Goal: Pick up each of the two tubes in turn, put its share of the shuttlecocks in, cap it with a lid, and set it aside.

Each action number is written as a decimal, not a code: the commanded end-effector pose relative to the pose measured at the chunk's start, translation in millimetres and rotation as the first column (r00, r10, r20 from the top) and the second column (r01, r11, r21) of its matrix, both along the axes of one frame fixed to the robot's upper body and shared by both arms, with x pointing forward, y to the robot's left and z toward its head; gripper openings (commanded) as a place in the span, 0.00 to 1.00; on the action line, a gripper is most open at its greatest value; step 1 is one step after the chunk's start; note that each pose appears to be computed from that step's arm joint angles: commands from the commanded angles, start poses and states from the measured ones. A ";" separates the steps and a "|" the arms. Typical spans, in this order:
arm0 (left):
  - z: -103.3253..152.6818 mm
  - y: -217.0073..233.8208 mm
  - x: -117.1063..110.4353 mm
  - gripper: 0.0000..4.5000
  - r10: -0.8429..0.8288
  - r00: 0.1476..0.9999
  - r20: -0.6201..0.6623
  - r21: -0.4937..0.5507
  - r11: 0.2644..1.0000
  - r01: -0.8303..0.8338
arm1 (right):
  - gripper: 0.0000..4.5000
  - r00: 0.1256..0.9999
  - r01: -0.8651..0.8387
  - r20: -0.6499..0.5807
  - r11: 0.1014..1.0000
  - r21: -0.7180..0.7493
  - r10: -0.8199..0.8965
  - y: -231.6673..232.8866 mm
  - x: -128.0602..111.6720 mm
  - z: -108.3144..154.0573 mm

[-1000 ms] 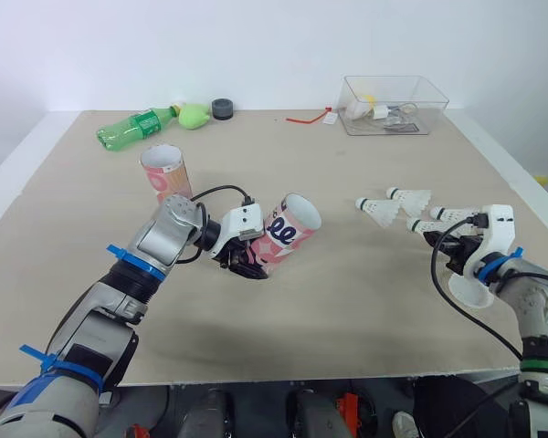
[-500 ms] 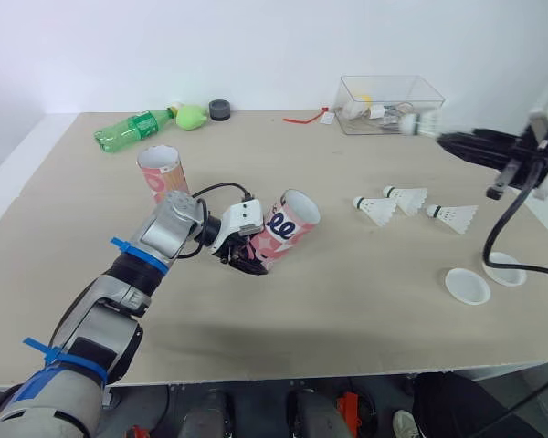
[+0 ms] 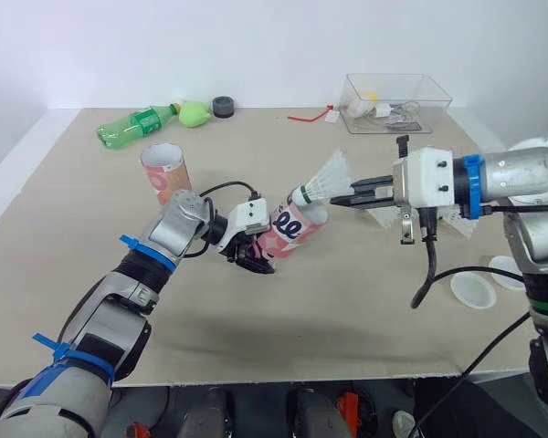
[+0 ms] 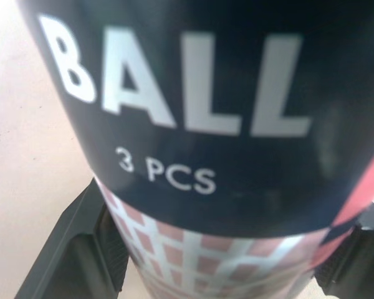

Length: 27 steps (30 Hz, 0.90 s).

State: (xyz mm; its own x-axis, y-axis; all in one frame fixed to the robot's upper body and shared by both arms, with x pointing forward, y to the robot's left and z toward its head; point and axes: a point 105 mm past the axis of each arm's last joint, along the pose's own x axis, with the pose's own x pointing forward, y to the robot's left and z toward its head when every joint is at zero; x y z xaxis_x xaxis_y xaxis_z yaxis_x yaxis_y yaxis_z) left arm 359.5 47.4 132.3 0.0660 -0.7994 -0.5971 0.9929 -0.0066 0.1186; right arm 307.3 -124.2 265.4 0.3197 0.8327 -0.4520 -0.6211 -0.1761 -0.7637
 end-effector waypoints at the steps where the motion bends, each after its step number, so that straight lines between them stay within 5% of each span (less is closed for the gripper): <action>1: 17.7 -7.6 1.5 0.72 -0.027 0.998 0.052 -0.022 0.999 0.028 | 0.01 0.997 -0.047 0.059 0.997 -0.065 0.050 4.5 0.7 3.1; 16: 12.5 -5.5 -0.5 0.72 -0.016 0.999 0.041 -0.024 1.000 0.017 | 0.01 0.990 -0.107 0.082 0.989 -0.100 0.115 17.0 0.8 19.0; 21: 14.5 -8.4 -0.5 0.72 -0.012 0.999 0.041 -0.036 0.999 0.014 | 0.43 0.992 -0.107 0.052 0.988 -0.113 0.114 17.2 0.4 10.2; 26: 12.4 -7.7 -1.2 0.72 -0.010 0.999 0.039 -0.035 0.999 0.011 | 0.99 0.995 -0.086 0.043 0.995 -0.049 0.088 12.9 1.0 21.8; 27: 12.1 -7.7 -1.2 0.72 -0.008 0.999 0.041 -0.038 0.999 0.009 | 0.99 0.997 -0.072 0.015 0.997 -0.002 0.072 9.9 0.4 26.5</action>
State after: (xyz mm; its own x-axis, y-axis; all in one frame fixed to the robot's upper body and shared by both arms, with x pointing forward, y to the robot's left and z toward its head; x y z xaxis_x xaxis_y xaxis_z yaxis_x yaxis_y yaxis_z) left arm 357.6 42.3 132.1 0.0657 -0.8038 -0.5913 0.9930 -0.0056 0.1179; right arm 312.9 -111.1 276.3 0.2667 0.8257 -0.4971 -0.5928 -0.2661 -0.7601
